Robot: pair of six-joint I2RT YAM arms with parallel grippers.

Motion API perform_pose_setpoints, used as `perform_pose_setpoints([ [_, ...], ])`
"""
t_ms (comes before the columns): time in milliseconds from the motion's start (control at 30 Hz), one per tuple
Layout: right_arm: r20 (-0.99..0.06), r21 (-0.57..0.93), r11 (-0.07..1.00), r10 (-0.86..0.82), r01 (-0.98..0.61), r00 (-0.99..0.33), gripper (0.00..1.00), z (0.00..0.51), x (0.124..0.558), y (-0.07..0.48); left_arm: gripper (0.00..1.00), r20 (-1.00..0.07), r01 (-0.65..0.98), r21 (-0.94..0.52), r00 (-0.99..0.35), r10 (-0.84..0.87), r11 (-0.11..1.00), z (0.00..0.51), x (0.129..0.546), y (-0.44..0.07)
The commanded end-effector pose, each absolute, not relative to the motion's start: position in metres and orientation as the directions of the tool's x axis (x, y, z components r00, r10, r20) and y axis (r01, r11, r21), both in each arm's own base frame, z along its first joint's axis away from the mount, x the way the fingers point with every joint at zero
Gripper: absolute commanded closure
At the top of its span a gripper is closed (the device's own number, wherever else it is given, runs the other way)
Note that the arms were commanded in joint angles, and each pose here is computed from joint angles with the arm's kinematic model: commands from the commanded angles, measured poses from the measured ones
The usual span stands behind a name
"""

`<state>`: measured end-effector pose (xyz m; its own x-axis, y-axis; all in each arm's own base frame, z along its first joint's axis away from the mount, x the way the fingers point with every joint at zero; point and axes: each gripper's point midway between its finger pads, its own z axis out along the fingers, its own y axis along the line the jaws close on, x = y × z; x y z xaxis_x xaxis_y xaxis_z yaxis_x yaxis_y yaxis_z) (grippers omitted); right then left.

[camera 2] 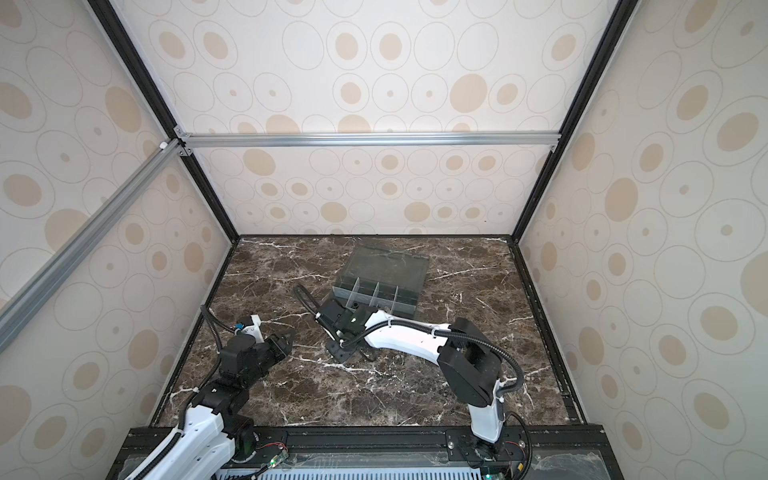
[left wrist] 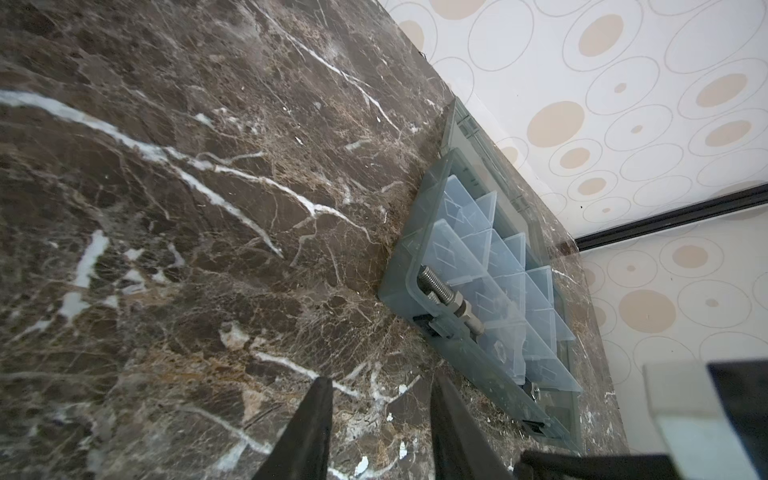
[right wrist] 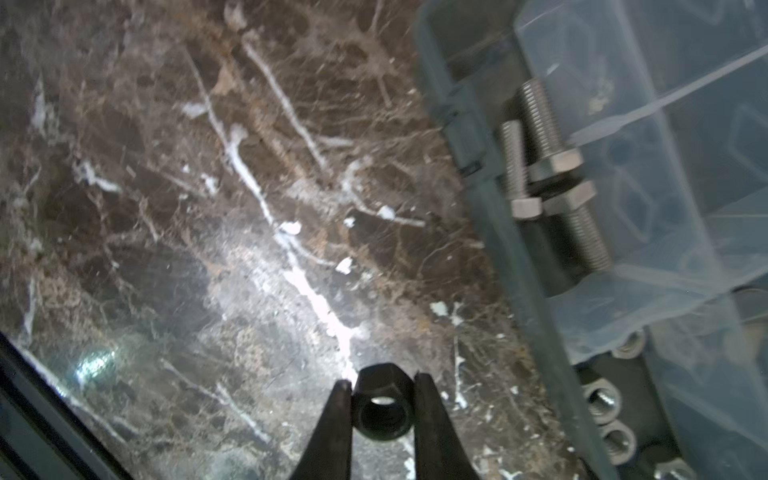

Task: Sort the screws and nuts into containers
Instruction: 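Lift the black hex nut with the right gripper and carry it over the box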

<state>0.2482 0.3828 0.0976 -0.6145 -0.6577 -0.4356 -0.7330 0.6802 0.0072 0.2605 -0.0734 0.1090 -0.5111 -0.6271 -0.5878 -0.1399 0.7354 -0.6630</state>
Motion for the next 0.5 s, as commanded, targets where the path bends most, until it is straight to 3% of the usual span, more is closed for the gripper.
perform_pose_setpoints([
  [0,-0.507,-0.004,0.727,-0.593,-0.686,-0.626,0.83,0.12,0.278,0.384,0.61,-0.582,-0.132,-0.674,-0.51,-0.633,0.726,0.111,0.261,-0.074],
  [467,-0.596,0.031,0.848,-0.41,-0.53,-0.69,0.83,0.139,0.371,0.372,0.62,-0.583,-0.105,-0.692,-0.502,-0.638,0.715,0.124,0.263,-0.078],
])
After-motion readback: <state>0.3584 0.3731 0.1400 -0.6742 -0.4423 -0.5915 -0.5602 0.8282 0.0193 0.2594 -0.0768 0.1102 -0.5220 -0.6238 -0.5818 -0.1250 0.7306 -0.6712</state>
